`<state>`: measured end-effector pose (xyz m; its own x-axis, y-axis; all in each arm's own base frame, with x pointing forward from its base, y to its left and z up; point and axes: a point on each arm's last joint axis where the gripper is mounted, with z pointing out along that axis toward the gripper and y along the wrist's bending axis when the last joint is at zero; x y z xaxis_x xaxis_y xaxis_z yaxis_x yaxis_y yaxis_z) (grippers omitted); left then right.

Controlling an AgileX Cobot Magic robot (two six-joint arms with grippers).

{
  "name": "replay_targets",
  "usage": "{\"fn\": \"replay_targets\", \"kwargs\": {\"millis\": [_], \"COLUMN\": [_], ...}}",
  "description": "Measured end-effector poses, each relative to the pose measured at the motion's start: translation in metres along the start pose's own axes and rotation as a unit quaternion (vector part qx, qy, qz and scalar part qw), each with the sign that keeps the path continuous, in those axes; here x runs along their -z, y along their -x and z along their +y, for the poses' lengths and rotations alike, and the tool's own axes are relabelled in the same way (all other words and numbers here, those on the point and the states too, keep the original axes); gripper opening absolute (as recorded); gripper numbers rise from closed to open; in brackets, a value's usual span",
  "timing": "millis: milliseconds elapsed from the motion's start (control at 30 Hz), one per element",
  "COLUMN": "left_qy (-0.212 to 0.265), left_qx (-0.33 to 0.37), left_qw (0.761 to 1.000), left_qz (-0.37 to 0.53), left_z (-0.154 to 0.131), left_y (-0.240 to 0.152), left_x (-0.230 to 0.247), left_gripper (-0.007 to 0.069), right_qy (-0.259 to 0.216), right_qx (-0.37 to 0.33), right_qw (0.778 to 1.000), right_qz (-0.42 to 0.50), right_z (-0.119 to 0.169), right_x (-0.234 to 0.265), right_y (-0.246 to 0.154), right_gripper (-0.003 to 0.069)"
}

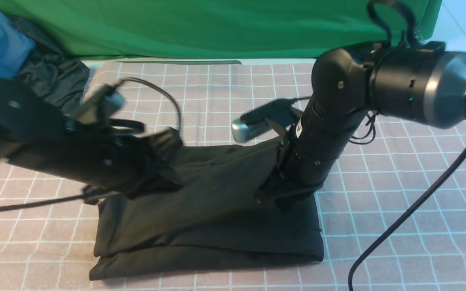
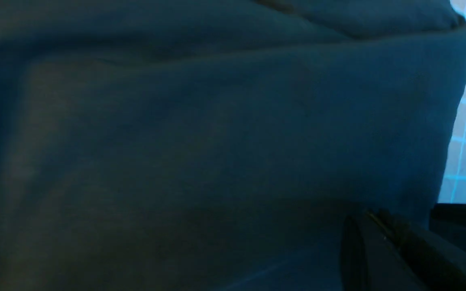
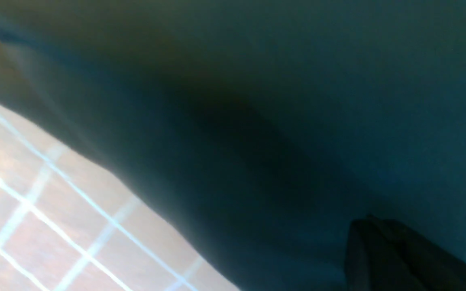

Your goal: Fold a long-sleeved shirt over a pink coffee tablecloth.

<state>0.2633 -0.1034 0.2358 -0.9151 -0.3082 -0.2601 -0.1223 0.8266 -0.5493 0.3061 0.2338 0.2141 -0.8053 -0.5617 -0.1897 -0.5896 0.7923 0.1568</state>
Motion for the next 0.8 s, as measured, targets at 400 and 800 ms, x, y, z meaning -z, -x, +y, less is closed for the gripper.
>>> {"fn": "replay_targets", "kwargs": {"millis": [400, 800], "left_qy": [0.067, 0.075], "left_qx": [-0.008, -0.043], "left_qw": [0.992, 0.993], "left_qz": [0.103, 0.078], "left_z": [0.022, 0.021], "left_y": [-0.035, -0.04], "left_x": [-0.063, -0.037], "left_gripper": [0.0014, 0.0014], "right_qy": [-0.004, -0.007], "right_qx": [-0.034, -0.041], "right_qw": [0.997, 0.999], "right_qz": [0.065, 0.019], "right_z": [-0.007, -0.004], "right_x": [-0.043, -0.015], "right_y": [-0.025, -0.027], "right_gripper": [0.0039, 0.0039]}}
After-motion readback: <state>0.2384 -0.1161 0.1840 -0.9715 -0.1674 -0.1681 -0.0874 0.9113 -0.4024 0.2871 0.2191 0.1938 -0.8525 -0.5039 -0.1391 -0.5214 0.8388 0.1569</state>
